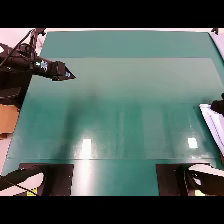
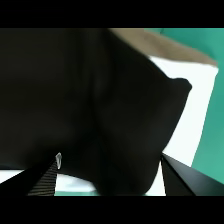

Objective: Fold the shirts.

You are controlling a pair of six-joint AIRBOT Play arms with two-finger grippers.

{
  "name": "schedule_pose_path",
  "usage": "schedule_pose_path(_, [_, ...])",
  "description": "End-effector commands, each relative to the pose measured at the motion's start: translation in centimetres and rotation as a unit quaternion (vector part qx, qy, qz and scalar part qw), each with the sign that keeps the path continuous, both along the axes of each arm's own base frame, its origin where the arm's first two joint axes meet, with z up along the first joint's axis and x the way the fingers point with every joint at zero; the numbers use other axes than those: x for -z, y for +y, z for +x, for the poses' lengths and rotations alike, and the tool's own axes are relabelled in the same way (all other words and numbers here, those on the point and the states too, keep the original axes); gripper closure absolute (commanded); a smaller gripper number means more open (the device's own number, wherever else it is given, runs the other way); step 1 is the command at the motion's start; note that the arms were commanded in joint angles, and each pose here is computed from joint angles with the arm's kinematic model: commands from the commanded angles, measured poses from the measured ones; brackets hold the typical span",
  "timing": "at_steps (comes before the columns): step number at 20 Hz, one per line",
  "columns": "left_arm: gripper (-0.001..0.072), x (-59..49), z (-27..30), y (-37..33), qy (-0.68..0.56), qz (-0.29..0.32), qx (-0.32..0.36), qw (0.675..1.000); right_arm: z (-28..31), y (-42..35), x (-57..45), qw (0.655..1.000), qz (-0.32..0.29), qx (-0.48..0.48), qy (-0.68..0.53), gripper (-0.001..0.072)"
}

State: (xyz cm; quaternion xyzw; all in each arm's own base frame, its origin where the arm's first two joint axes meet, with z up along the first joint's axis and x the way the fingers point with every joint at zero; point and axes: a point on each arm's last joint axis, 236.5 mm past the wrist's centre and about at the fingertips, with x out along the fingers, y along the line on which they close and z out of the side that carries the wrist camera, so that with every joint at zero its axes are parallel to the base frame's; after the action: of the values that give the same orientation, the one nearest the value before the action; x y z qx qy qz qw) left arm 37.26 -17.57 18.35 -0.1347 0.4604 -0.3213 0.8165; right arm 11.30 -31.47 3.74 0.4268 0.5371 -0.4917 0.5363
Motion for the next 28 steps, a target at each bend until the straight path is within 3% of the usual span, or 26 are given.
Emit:
schedule_pose_path(1, [0.0684, 0.0, 0.1, 0.1, -0.003, 0.001, 0.000, 1.000, -0.3, 1.8, -0.2, 0.999, 0.026, -0.002, 0.026, -0.0008])
schedule_pose_path(4, [0.0684, 0.0, 0.2, 0.1, -0.004, 0.002, 0.000, 1.000, -0.1, 1.6, -2.8, 1.000, 0.010, 0.001, 0.018, -0.0008])
schedule_pose_path(6, [0.0684, -0.1, 0.2, 0.1, -0.009, 0.002, 0.002, 1.000, 1.7, -0.3, -6.5, 0.999, -0.049, -0.004, -0.024, -0.0008])
schedule_pose_path(8, [0.0684, -0.1, 0.3, 0.0, -0.011, 0.002, 0.005, 1.000, 8.2, -1.6, -11.8, 0.980, -0.118, -0.063, -0.147, 0.0037])
schedule_pose_path(9, [0.0684, -0.3, 0.2, -0.2, -0.013, -0.003, 0.009, 1.000, 12.0, -1.3, -14.9, 0.961, -0.144, -0.095, -0.217, 0.0189])
schedule_pose_path(10, [0.0684, -0.5, 0.0, -0.5, -0.012, -0.011, 0.012, 1.000, 16.2, 0.1, -18.3, 0.934, -0.163, -0.138, -0.287, 0.0427])
schedule_pose_path(11, [0.0684, -0.7, 0.0, -0.8, -0.011, -0.018, 0.014, 1.000, 20.0, 2.4, -21.2, 0.904, -0.174, -0.186, -0.344, 0.0475])
schedule_pose_path(12, [0.0684, -0.9, -0.1, -0.9, -0.012, -0.024, 0.015, 1.000, 22.6, 4.8, -23.1, 0.882, -0.175, -0.225, -0.376, 0.0476])
schedule_pose_path(14, [0.0684, -1.5, -0.3, -1.6, -0.019, -0.039, 0.028, 0.999, 27.1, 10.7, -25.1, 0.847, -0.161, -0.303, -0.405, 0.0510])
schedule_pose_path(15, [0.0684, -1.8, -0.4, -1.8, -0.022, -0.044, 0.033, 0.998, 29.0, 14.1, -25.5, 0.831, -0.146, -0.343, -0.414, 0.0582])
schedule_pose_path(18, [0.0684, -2.2, -0.6, -2.3, -0.023, -0.056, 0.038, 0.997, 33.1, 25.8, -25.7, 0.766, -0.093, -0.471, -0.428, 0.0612])
schedule_pose_path(19, [0.0684, -2.3, -0.6, -2.3, -0.024, -0.058, 0.039, 0.997, 33.8, 29.9, -25.4, 0.741, -0.076, -0.510, -0.430, 0.0681])
schedule_pose_path(24, [0.0684, -2.5, -0.6, -2.5, -0.026, -0.062, 0.042, 0.997, 32.9, 46.0, -21.4, 0.638, 0.023, -0.661, -0.394, 0.0687])
schedule_pose_path(28, [0.0684, -3.4, -0.9, -3.3, -0.041, -0.080, 0.062, 0.994, 27.8, 57.0, -18.0, 0.496, 0.139, -0.777, -0.361, 0.0687])
